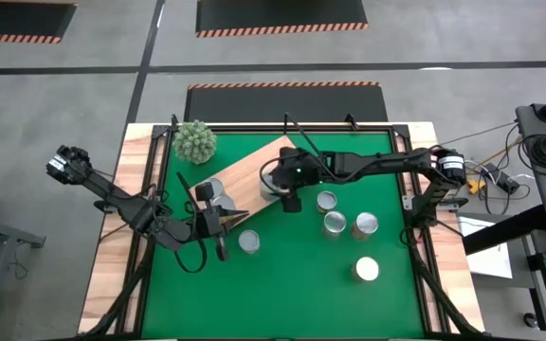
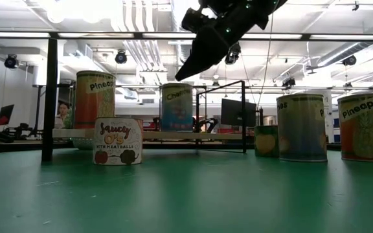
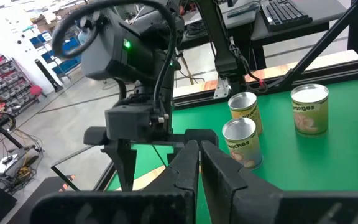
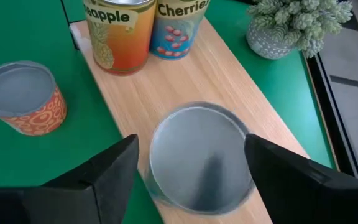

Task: Pick and place cans onto a shelf
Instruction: Put the canned cherries on the shelf

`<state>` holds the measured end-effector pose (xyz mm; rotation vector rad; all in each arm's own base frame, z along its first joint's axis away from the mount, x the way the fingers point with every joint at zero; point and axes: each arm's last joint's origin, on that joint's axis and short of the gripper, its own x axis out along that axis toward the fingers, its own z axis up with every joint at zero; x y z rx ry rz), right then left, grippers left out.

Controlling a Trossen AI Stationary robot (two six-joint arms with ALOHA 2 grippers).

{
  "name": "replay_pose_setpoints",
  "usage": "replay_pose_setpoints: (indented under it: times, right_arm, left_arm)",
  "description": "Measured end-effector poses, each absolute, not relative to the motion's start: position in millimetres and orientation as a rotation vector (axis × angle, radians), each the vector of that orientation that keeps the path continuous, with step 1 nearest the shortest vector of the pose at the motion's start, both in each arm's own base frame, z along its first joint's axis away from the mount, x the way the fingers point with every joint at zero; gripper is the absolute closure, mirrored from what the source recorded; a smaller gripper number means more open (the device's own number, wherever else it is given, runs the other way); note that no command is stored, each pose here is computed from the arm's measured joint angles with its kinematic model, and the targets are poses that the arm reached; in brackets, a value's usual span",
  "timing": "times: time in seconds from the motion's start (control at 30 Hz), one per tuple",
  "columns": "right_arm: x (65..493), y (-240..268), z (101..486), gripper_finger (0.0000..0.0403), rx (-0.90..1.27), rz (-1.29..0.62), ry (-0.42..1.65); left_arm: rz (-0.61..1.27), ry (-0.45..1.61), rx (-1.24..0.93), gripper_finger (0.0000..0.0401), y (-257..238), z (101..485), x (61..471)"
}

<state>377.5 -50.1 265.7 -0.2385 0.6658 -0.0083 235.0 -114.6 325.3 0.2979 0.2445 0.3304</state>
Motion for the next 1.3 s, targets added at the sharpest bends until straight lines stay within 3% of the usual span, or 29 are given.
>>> replay_pose_setpoints:
  times: [0.37,0.8,1.3]
  right_arm:
    - [349.9,-47.9,286.3,0.0173,-0.251,-0.041,0.756]
    - [354.1,-55.1,244.8,0.0257,-0.232,-0.106,0.848]
    - [357.5,-57.6,241.8,0.0340,-0.252,-0.124,0.838]
  left_arm:
    - [0.330,0.245,0.298,0.0401,-114.7,325.3,235.0]
    - [0.330,0.245,0.299,0.0401,-114.7,325.2,235.1]
    - [0.328,0.251,0.303,0.0401,-114.7,324.7,235.0]
